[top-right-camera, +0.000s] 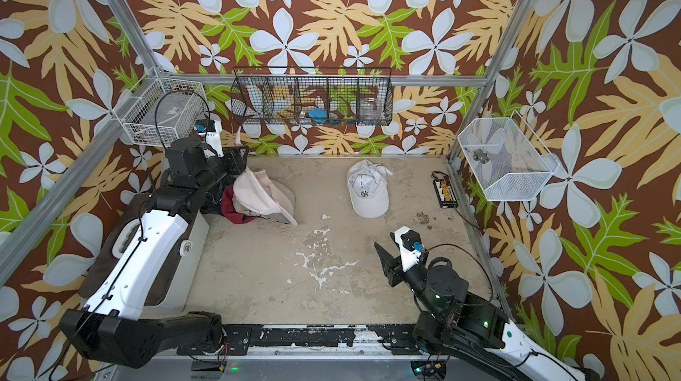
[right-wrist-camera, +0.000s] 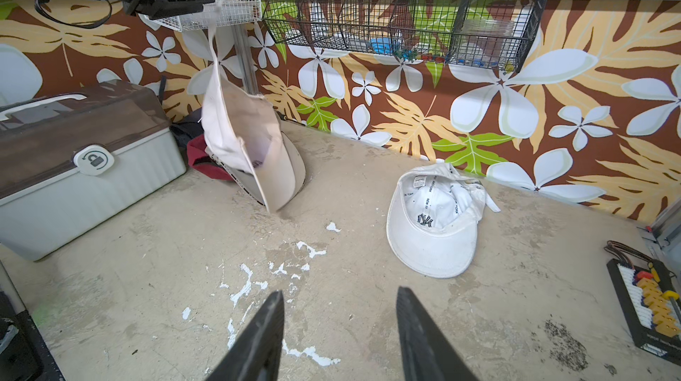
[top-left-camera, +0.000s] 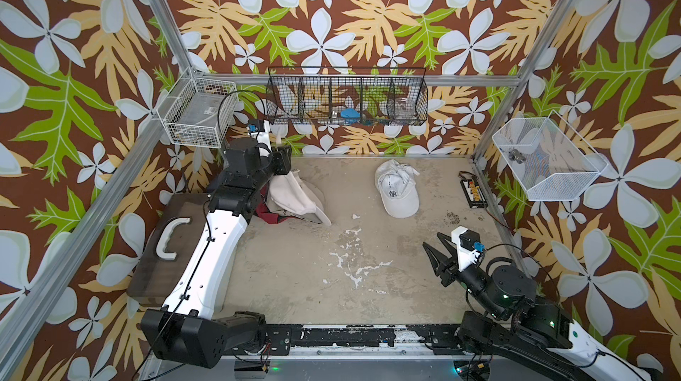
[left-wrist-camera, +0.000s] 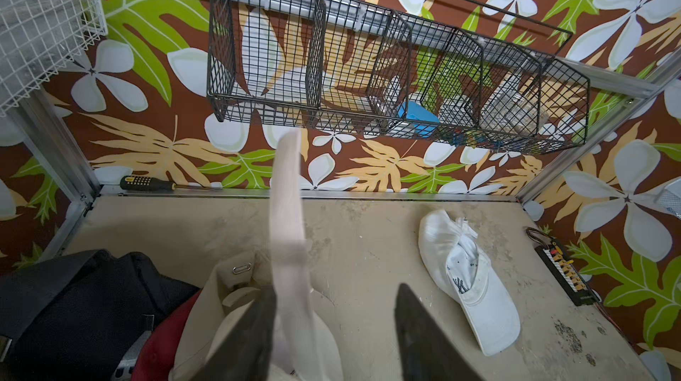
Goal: Open the adjustable buckle of the baseball cap
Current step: Place the baseball cap on the baseball cap.
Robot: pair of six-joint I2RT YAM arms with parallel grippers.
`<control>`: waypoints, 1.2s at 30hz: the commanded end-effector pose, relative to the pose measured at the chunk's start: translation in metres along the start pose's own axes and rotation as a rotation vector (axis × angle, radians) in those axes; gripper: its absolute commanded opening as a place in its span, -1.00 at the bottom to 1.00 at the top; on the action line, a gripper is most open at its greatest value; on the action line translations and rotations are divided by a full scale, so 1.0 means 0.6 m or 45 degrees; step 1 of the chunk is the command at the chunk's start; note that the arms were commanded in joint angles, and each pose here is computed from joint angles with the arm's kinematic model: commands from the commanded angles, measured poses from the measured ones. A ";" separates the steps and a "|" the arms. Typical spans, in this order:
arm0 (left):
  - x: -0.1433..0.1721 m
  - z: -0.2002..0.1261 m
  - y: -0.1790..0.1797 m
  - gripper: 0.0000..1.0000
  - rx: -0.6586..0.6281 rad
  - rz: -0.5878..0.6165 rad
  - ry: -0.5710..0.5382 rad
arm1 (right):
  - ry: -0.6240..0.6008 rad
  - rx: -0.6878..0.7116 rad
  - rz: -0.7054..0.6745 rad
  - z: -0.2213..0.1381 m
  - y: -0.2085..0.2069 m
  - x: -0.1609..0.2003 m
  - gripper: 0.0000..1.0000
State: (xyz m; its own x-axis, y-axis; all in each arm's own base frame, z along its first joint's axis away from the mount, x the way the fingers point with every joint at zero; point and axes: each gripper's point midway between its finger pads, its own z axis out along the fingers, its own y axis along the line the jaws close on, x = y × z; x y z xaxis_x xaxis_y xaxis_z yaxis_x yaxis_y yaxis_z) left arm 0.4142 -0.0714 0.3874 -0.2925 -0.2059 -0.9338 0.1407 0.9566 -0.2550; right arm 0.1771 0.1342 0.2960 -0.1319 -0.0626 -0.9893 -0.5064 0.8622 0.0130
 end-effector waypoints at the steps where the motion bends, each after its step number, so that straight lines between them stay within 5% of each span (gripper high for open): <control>1: -0.029 -0.009 0.003 0.64 -0.025 -0.029 -0.076 | 0.004 0.014 0.007 0.000 -0.003 0.002 0.02; 13: -0.006 -0.007 -0.069 0.68 0.237 -0.064 0.000 | 0.001 0.018 0.008 0.000 -0.004 0.001 0.03; 24: 0.118 0.059 -0.223 0.66 0.452 0.036 0.240 | -0.069 0.126 0.078 -0.022 -0.039 -0.010 0.03; 36: 0.247 0.151 -0.312 0.65 0.517 0.067 0.438 | -0.100 0.153 0.108 -0.031 -0.050 -0.013 0.03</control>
State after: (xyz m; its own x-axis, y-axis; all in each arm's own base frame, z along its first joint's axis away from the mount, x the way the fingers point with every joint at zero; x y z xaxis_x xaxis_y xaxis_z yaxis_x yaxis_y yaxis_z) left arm 0.4219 -0.2889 0.2761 -0.5665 -0.0040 -0.8241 0.4964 0.7965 -0.3452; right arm 0.1760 0.0996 0.3114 -0.0885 0.0610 -0.9942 -0.3997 0.9121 0.0915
